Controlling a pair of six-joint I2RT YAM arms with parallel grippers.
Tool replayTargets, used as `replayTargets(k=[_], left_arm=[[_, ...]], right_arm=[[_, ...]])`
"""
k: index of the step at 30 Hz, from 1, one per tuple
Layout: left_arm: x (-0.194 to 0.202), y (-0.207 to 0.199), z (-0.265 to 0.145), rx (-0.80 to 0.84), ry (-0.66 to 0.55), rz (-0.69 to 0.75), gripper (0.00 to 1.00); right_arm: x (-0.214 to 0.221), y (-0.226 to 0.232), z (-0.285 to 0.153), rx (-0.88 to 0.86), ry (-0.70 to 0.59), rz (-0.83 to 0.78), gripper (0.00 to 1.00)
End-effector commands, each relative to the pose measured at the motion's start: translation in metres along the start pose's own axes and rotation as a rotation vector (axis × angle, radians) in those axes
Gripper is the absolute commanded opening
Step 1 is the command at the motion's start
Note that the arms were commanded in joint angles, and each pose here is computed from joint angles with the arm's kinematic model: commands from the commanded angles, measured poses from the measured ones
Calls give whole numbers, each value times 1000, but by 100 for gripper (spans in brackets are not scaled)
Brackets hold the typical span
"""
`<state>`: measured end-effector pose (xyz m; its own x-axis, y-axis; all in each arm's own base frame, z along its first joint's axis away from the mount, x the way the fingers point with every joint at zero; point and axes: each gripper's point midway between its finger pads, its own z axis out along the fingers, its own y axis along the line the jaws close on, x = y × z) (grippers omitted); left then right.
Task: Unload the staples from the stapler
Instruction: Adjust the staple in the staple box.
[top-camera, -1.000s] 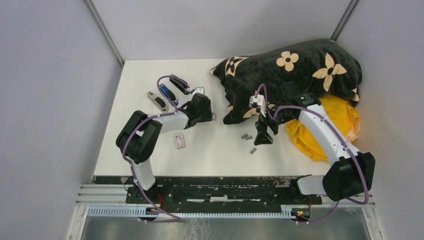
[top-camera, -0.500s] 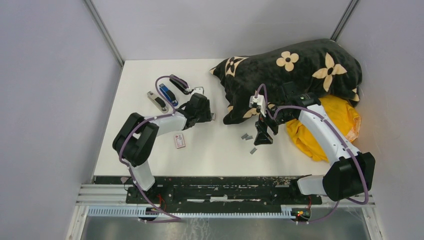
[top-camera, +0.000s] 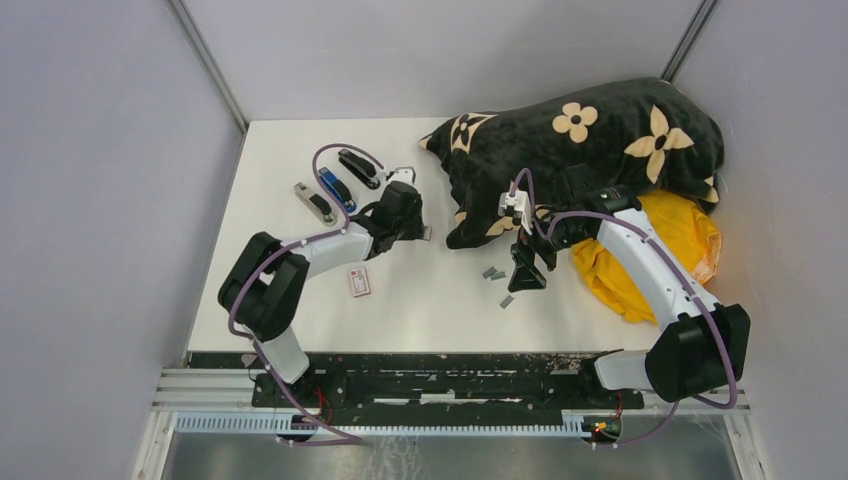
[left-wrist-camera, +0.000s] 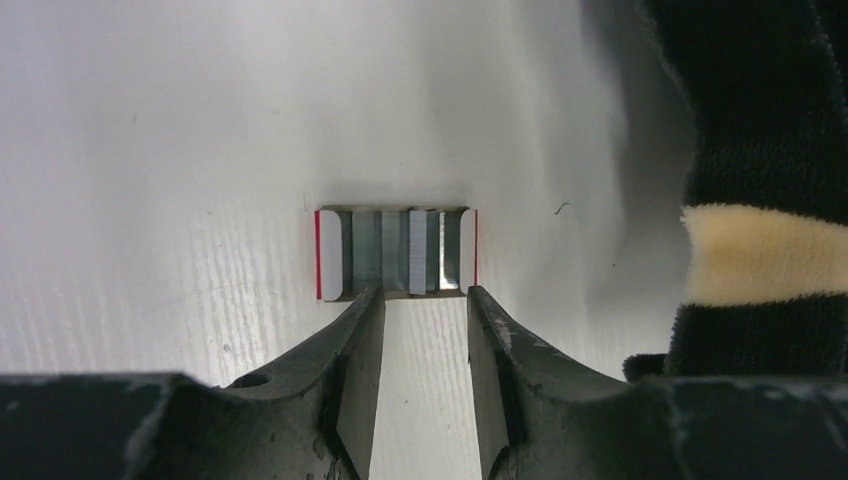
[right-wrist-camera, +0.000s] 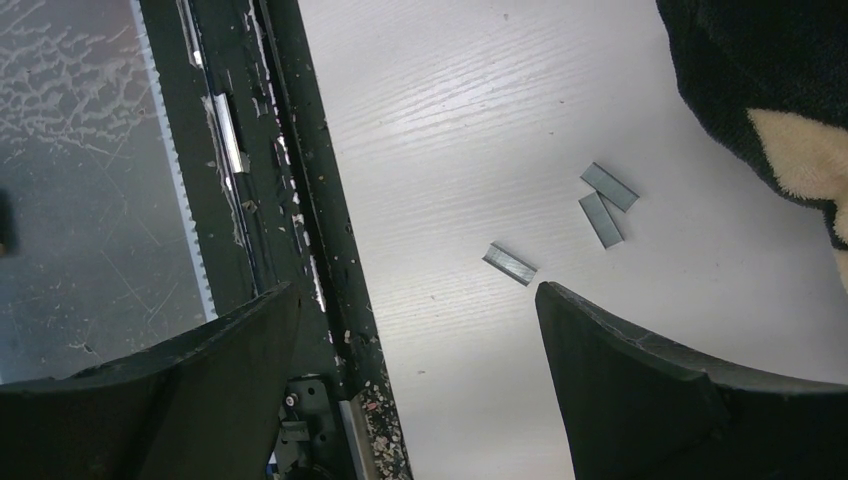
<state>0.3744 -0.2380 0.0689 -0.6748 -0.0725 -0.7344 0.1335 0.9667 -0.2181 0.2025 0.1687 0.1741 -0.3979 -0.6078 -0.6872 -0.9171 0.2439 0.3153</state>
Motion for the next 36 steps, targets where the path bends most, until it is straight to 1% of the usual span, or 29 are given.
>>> replayTargets(k=[1, 2, 5, 11, 28, 36], left_arm=[[-21, -10, 9, -12, -34, 58, 41], [-21, -10, 11, -20, -32, 64, 40], [-19, -11, 16, -37, -16, 84, 33], [-14, -13, 24, -84, 9, 126, 27], [-5, -14, 33, -106, 44, 158, 21], [-2, -12, 34, -115, 52, 163, 20]], right_arm=[[-16, 1, -5, -9, -38, -41, 94], [-15, 2, -5, -11, -37, -39, 94], [-16, 2, -5, -10, -37, -40, 94], [-15, 2, -5, -13, -36, -42, 94], [-15, 3, -5, -17, -35, -41, 94], [-16, 3, -5, -18, -36, -42, 94]])
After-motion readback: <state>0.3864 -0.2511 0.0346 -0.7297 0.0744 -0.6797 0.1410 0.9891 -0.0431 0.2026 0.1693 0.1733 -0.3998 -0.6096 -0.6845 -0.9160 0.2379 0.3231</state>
